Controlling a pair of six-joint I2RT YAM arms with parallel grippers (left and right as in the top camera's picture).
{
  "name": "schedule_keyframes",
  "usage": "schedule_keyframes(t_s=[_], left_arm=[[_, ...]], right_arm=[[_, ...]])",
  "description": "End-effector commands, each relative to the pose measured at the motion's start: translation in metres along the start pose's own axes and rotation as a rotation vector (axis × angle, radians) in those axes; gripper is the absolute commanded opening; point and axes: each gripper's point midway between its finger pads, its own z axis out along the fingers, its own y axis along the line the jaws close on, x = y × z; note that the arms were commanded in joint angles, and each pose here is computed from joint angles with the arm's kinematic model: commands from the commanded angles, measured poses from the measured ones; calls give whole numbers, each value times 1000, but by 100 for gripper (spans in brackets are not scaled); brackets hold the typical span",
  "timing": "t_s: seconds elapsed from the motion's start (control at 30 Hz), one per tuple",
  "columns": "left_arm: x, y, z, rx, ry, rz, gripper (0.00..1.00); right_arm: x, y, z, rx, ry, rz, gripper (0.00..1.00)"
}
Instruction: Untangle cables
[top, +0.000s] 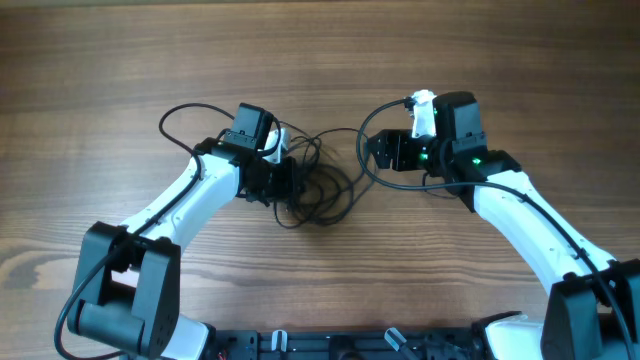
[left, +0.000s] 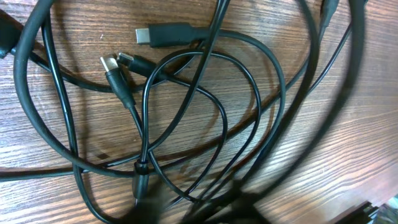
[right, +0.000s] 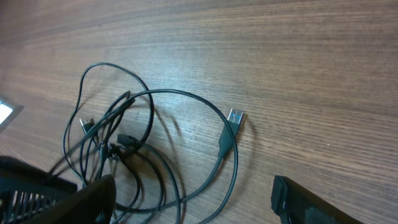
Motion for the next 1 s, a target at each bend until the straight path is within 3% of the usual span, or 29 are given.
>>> schedule_keyframes(t_s=[0.0, 0.17, 0.47, 0.7, 0.97], left_arm=[[4, 0, 1, 11, 24, -11, 4], [15, -4, -13, 19, 41, 13, 4], [15, -26, -19, 132, 44, 32, 4], [18, -70, -31, 386, 81, 80, 4], [26, -108, -53, 633, 126, 163, 4]], right_arm=[[1, -7, 15, 17, 6, -43, 82], [8, -21, 49, 14, 25, -223, 82], [6, -22, 85, -57, -23, -267, 79], [5, -27, 95, -57, -41, -273, 70], [5, -27, 96, -56, -40, -254, 68]])
